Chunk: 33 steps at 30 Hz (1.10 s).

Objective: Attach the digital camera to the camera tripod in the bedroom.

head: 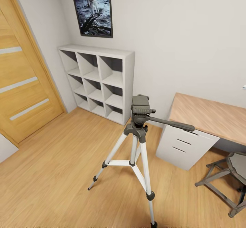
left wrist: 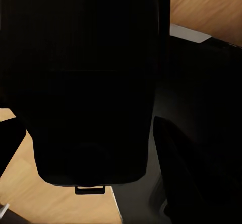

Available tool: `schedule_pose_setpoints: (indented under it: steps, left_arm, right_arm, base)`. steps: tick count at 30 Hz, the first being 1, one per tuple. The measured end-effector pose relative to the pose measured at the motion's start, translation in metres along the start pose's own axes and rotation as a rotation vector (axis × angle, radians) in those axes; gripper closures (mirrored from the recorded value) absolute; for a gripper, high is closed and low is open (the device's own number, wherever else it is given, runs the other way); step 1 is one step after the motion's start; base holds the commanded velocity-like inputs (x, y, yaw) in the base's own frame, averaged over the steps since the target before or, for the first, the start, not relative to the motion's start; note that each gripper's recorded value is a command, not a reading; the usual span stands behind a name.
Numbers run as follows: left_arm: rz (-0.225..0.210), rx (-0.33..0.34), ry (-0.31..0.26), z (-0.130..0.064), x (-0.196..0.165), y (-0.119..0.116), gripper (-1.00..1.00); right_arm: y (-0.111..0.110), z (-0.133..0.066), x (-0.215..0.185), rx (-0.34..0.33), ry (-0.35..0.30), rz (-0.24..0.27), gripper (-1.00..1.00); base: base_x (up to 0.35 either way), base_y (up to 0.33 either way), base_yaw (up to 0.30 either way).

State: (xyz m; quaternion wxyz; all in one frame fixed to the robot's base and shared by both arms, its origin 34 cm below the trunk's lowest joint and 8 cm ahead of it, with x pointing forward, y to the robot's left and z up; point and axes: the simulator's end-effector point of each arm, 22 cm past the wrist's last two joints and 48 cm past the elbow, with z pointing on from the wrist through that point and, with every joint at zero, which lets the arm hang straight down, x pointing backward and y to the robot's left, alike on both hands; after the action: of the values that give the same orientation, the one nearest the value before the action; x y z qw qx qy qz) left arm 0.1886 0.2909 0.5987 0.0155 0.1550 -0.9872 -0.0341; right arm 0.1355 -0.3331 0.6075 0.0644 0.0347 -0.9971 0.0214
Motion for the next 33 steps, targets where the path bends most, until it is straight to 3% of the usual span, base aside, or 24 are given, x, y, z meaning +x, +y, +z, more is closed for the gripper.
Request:
schedule_pose_setpoints:
  steps: [33]
  left_arm:
    - [0.003, -0.017, 0.052, 0.005, 0.021, 0.006, 1.0]
  right_arm:
    - [0.0, 0.004, 0.021, 0.004, 0.053, -0.006, -1.0]
  base:
    - [0.0, 0.0, 0.0]
